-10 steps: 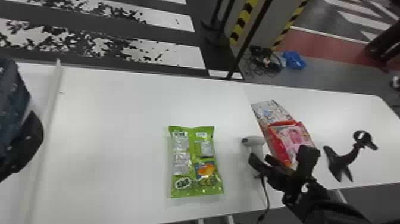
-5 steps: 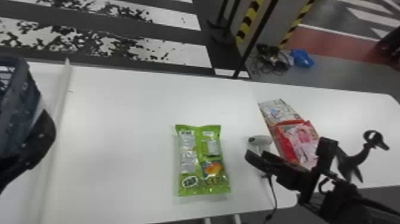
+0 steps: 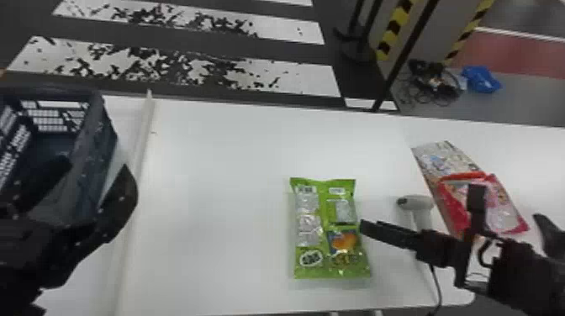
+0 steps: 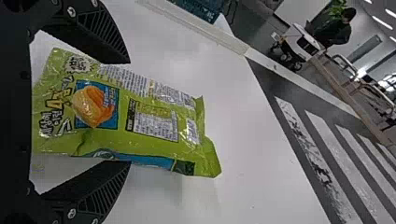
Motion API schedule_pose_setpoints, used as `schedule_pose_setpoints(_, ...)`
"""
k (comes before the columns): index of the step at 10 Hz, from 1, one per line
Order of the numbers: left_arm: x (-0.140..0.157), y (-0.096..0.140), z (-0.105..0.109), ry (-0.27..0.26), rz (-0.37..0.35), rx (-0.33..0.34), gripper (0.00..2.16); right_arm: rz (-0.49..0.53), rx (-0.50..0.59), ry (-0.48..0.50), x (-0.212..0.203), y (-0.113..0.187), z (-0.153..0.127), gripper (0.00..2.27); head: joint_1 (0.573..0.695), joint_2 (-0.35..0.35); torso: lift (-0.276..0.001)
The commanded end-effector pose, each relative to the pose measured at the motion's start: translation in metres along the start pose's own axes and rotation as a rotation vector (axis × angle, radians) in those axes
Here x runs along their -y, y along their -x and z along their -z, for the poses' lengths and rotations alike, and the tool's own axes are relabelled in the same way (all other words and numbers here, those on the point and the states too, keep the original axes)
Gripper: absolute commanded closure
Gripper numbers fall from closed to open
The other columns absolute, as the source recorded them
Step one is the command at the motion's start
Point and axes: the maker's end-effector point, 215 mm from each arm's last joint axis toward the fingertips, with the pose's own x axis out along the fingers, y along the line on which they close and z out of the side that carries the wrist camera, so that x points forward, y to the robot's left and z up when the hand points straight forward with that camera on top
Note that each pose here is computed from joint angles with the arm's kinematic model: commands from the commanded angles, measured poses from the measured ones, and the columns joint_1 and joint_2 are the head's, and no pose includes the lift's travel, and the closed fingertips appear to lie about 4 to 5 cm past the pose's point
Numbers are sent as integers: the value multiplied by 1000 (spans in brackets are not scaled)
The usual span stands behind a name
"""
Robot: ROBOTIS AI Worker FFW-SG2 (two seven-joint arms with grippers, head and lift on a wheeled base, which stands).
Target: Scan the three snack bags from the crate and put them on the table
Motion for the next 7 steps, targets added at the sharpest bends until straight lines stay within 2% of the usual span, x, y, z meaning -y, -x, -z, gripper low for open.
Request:
schedule_pose_setpoints(1,1,3,3,-7,-2,-9,33,-18,-29,13,4,-17,6,130,695,-160,-94)
schedule_pose_setpoints(4,0,6,8,-16,-9,-24,33,-15,7,119,17,-43,0,130,695,-138,-94)
schedule_pose_setpoints(6,0,8,11,-15,-13,-30,33,-22,-12,151,19,-58,8,127,695,-131,-94)
schedule_pose_setpoints(7,0,9,10,-18,-14,-29,33,-27,-27,155,18,-63,13,211,695,-125,-94)
